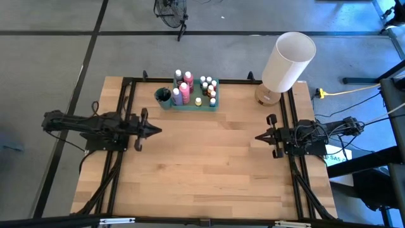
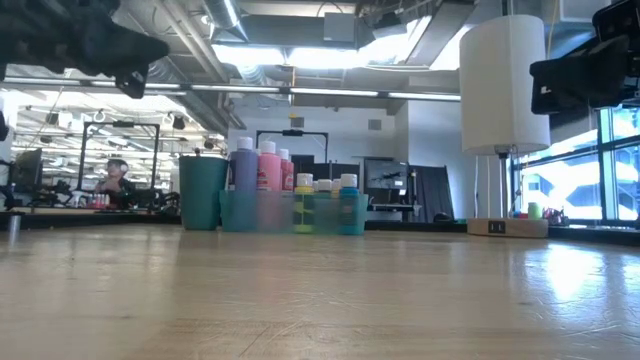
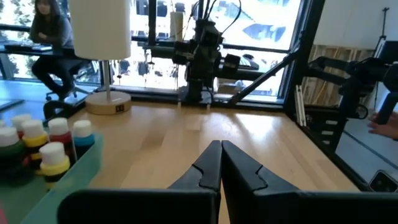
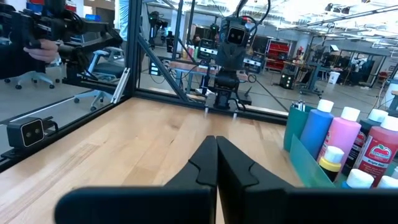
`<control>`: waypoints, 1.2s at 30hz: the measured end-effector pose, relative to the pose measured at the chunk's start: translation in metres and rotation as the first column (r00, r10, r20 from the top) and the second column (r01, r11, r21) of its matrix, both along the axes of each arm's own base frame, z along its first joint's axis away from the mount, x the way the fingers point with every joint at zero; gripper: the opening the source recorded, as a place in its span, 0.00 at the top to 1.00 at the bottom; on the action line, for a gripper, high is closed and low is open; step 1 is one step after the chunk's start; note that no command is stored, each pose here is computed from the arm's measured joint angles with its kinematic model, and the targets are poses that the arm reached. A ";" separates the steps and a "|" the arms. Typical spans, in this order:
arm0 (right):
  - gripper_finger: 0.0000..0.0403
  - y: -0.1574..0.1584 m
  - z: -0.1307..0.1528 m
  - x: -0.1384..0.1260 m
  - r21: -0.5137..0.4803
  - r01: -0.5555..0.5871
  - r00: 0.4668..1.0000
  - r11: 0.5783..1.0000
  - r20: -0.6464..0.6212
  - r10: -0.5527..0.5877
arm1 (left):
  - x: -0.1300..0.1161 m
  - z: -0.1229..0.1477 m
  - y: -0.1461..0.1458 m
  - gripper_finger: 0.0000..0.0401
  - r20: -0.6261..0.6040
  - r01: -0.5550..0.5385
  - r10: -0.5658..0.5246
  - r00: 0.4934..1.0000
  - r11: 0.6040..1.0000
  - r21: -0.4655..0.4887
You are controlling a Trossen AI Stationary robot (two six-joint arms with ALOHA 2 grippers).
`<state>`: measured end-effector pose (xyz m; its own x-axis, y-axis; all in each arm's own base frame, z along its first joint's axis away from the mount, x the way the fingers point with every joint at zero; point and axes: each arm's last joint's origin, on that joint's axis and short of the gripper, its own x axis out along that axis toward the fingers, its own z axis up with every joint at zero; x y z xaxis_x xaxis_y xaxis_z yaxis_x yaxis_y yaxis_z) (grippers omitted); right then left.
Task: Pick & Place Paint Supplies
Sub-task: Return to Home Position
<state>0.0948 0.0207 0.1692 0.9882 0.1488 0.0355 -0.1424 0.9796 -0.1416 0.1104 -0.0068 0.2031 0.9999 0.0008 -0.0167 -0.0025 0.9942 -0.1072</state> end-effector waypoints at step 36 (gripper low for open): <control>1.00 0.000 0.000 0.000 -0.001 0.003 1.000 1.000 0.000 -0.003 | -0.012 -0.035 0.003 1.00 0.042 -0.084 0.082 0.996 0.994 0.064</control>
